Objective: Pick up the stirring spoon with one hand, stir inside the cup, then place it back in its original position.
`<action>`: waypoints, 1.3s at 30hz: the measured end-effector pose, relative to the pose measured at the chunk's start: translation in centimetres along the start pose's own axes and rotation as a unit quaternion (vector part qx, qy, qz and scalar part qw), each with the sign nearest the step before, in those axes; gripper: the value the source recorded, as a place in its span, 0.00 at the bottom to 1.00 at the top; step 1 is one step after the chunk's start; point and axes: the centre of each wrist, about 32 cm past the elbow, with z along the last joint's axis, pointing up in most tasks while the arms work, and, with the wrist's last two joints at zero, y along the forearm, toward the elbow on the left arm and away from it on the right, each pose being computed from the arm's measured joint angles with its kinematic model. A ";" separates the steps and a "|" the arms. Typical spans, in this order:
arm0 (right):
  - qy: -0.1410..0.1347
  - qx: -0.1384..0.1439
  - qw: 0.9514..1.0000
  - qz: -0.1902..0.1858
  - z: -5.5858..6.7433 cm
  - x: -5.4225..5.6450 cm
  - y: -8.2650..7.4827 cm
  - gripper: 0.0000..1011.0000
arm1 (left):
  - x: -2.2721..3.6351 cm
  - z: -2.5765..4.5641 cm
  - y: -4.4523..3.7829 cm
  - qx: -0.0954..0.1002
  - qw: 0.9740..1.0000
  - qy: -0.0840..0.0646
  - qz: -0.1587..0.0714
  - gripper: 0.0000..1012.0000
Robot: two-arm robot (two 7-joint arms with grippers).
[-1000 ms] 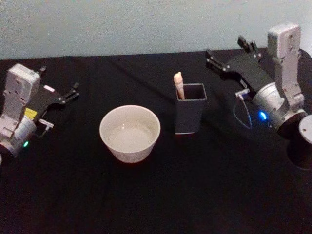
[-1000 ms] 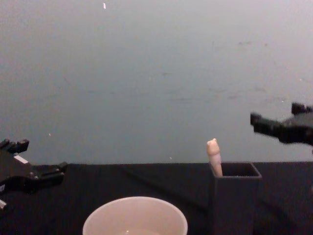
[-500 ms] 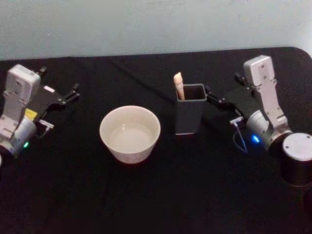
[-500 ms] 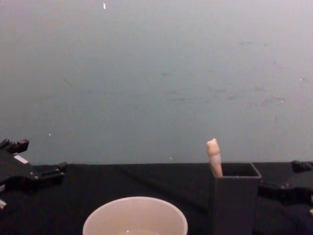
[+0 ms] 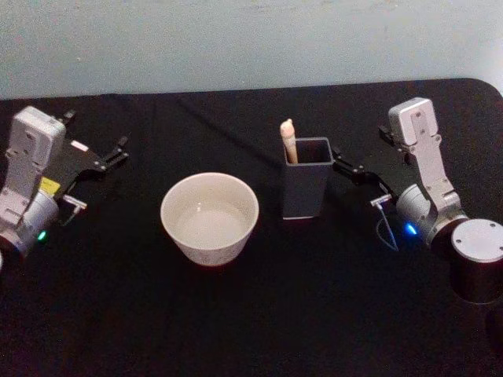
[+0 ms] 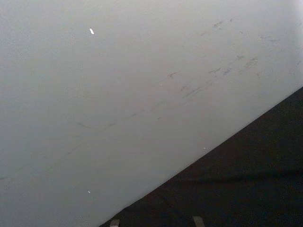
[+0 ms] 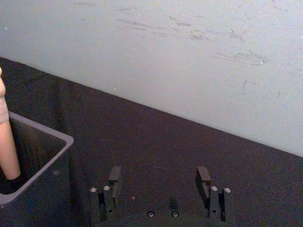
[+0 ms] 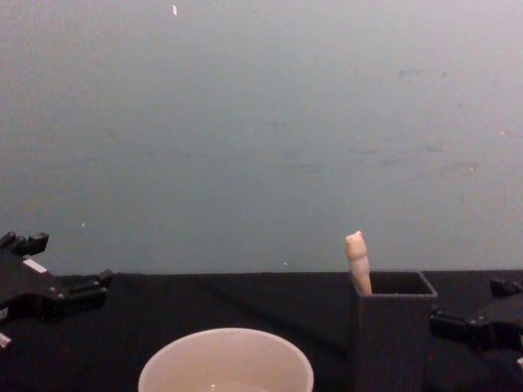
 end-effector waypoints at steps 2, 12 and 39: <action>0.000 0.000 1.000 0.000 0.0 0.0 0.0 0.99 | 0.00 0.00 0.00 0.000 1.000 0.000 0.000 0.99; 0.000 0.001 1.000 0.001 0.0 0.0 0.0 0.99 | 0.00 0.00 0.00 0.000 1.000 0.000 0.000 0.99; 0.001 0.001 1.000 0.002 0.1 0.0 -0.1 0.99 | 0.00 0.00 0.00 0.000 1.000 0.000 0.000 0.99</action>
